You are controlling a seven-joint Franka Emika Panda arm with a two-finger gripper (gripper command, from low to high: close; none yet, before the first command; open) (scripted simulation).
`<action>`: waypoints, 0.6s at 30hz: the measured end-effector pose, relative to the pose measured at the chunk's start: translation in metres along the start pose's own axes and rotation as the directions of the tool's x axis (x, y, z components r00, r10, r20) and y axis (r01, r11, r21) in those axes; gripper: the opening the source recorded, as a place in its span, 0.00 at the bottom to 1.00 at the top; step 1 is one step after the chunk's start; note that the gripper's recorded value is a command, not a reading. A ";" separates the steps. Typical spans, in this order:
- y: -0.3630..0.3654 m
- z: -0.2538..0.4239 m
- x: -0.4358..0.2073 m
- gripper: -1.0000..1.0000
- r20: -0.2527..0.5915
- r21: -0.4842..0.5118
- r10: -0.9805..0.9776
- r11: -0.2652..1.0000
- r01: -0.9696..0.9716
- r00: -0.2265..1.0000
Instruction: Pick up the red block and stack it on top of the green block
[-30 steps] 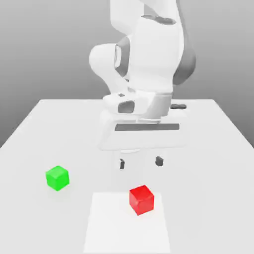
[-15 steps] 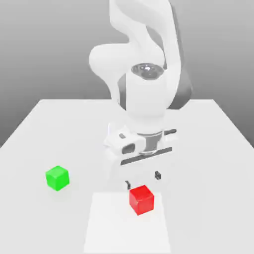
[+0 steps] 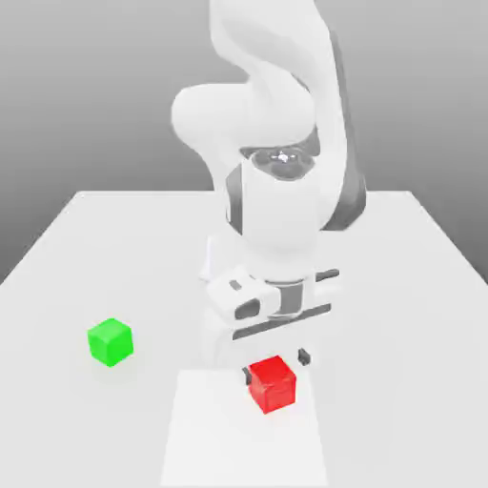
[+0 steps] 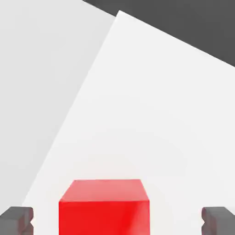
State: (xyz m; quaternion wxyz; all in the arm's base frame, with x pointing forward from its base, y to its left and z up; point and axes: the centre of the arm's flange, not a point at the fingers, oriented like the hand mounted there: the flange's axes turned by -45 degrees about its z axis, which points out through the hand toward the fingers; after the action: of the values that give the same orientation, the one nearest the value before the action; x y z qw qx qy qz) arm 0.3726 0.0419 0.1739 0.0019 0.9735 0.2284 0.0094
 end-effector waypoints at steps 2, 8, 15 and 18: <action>-0.001 0.011 -0.004 0.50 0.004 0.002 -0.002 1.000 0.002 1.000; -0.004 0.029 -0.013 0.00 0.015 0.007 -0.006 1.000 0.006 1.000; -0.004 0.028 -0.012 0.00 0.015 0.007 -0.005 1.000 0.005 1.000; -0.002 0.014 -0.005 0.00 0.007 0.003 -0.002 1.000 0.002 1.000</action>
State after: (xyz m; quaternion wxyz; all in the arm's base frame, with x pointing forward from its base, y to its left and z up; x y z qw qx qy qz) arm 0.3674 0.0413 0.1598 0.0012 0.9733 0.2295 0.0058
